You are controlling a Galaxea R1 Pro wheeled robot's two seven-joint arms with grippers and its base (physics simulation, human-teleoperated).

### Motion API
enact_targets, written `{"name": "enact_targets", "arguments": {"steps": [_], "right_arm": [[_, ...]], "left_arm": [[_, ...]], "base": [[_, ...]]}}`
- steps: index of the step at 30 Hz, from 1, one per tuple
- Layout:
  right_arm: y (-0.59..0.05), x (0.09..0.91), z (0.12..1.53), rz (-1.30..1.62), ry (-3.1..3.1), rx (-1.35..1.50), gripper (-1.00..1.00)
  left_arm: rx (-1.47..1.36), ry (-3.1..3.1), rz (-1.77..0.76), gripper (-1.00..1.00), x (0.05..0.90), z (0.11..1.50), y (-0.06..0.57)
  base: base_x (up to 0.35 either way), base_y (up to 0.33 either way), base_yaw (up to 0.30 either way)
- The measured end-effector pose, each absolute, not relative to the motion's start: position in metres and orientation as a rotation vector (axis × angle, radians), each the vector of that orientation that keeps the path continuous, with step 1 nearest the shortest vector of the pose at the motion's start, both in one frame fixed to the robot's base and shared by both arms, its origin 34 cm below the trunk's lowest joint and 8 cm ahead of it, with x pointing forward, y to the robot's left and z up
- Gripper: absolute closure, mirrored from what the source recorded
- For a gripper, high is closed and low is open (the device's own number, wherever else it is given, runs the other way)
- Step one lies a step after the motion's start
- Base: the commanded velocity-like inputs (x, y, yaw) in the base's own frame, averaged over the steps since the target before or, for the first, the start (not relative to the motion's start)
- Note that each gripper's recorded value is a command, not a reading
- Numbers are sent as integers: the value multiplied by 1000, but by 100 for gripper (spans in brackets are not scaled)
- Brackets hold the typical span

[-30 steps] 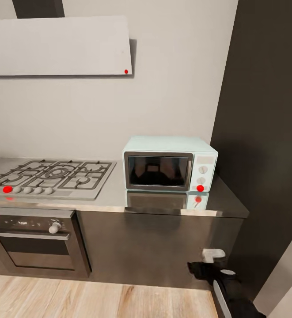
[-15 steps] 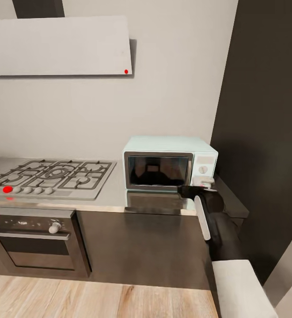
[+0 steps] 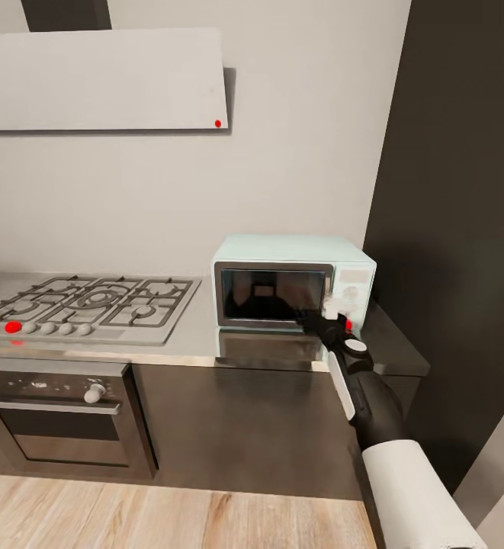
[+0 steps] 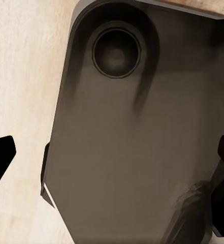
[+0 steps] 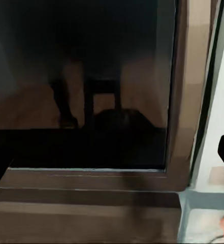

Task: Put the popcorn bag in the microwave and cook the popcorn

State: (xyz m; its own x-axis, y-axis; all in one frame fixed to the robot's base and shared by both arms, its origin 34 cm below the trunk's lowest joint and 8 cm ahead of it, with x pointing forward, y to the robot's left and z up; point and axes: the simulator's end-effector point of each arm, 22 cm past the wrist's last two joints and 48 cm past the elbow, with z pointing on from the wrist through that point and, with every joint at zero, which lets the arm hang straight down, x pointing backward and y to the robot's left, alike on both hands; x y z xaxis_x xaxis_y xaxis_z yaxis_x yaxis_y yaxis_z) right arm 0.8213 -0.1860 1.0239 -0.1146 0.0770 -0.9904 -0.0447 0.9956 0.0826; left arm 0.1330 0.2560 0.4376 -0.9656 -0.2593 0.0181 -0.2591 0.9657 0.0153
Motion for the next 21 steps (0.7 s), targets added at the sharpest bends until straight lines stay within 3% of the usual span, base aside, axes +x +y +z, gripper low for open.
{"name": "enact_targets", "arguments": {"steps": [21], "right_arm": [[-234,827,991,-18,1706,56,-100]], "left_arm": [[408,-3095,-20,-100,133,438,256]], "base": [[0,0,0]]}}
